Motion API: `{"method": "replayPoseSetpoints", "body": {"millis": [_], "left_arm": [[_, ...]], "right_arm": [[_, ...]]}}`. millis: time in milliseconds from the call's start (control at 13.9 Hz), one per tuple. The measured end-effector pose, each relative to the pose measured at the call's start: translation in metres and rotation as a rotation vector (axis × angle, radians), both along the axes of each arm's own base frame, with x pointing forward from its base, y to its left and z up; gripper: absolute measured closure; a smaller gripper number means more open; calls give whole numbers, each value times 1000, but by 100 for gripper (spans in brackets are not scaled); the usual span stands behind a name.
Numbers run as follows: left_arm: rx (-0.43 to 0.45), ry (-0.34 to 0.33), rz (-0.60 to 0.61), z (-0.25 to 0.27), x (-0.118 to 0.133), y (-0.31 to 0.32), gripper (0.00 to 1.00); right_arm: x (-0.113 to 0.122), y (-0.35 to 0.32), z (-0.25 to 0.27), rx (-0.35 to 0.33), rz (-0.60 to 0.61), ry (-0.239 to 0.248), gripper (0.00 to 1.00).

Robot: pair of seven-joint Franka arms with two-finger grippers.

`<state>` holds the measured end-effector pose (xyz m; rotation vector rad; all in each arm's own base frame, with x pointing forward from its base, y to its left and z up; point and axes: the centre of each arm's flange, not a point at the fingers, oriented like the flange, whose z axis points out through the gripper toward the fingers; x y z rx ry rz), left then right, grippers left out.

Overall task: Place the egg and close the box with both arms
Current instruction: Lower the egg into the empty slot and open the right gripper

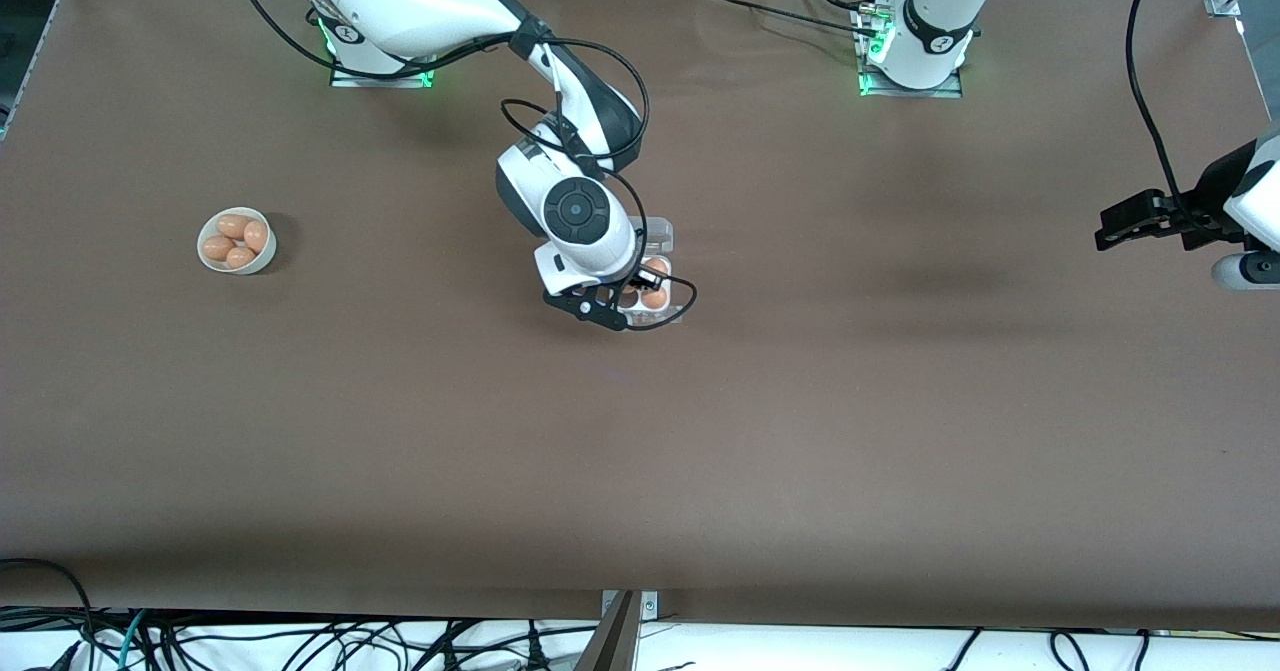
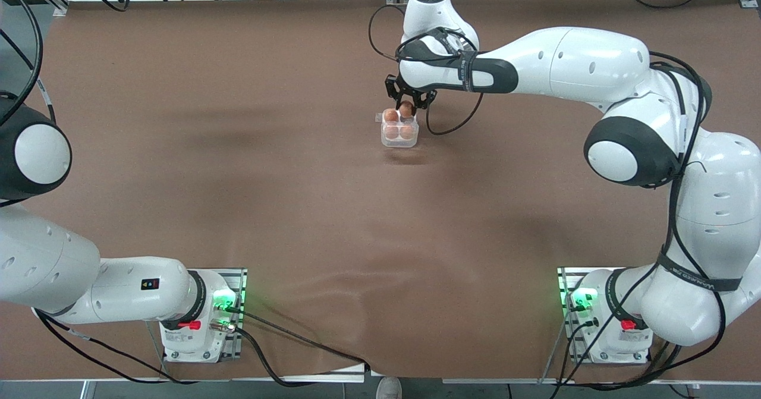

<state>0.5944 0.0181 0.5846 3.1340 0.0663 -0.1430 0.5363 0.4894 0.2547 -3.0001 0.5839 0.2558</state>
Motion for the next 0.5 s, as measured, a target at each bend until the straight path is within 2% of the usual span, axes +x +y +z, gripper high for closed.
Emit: {"method": "replayPoseSetpoints", "body": {"millis": [502], "left_arm": [[0, 0, 0, 0, 0, 0, 0]], "right_arm": [[-4, 6, -20, 5, 4, 0, 53]]}}
